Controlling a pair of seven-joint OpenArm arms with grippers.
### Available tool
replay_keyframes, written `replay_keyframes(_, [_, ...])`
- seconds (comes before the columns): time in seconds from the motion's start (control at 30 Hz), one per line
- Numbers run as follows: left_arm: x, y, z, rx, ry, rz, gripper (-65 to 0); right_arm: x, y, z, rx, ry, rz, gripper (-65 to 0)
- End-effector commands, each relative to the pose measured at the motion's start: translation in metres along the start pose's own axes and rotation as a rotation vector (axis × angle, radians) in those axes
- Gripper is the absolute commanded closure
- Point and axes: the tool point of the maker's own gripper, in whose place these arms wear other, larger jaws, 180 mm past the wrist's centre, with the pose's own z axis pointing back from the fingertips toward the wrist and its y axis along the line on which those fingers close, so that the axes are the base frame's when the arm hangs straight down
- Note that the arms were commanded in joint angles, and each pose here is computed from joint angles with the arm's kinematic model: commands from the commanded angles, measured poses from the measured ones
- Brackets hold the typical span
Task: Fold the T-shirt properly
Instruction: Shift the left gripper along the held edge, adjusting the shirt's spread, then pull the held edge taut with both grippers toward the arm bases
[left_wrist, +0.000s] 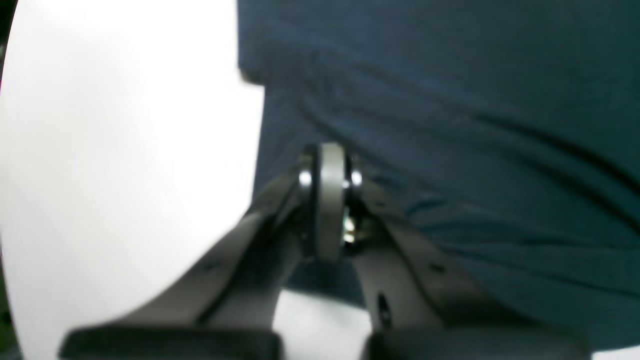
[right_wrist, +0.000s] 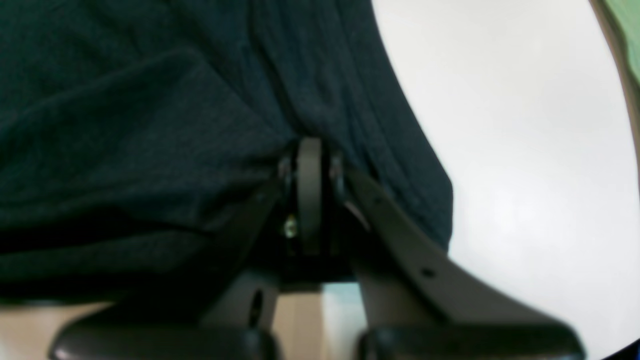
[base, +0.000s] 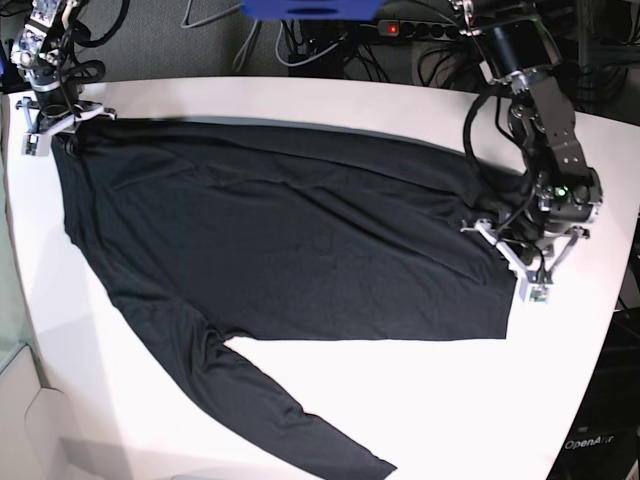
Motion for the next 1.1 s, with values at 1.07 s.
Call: replay_keyframes(1.07, [-0.219,0.032,0.008,-0.005,0.495,-0.082,-1.4,-0.015,-0.023,0.009,-0.058,0.088,0.038,-0.2])
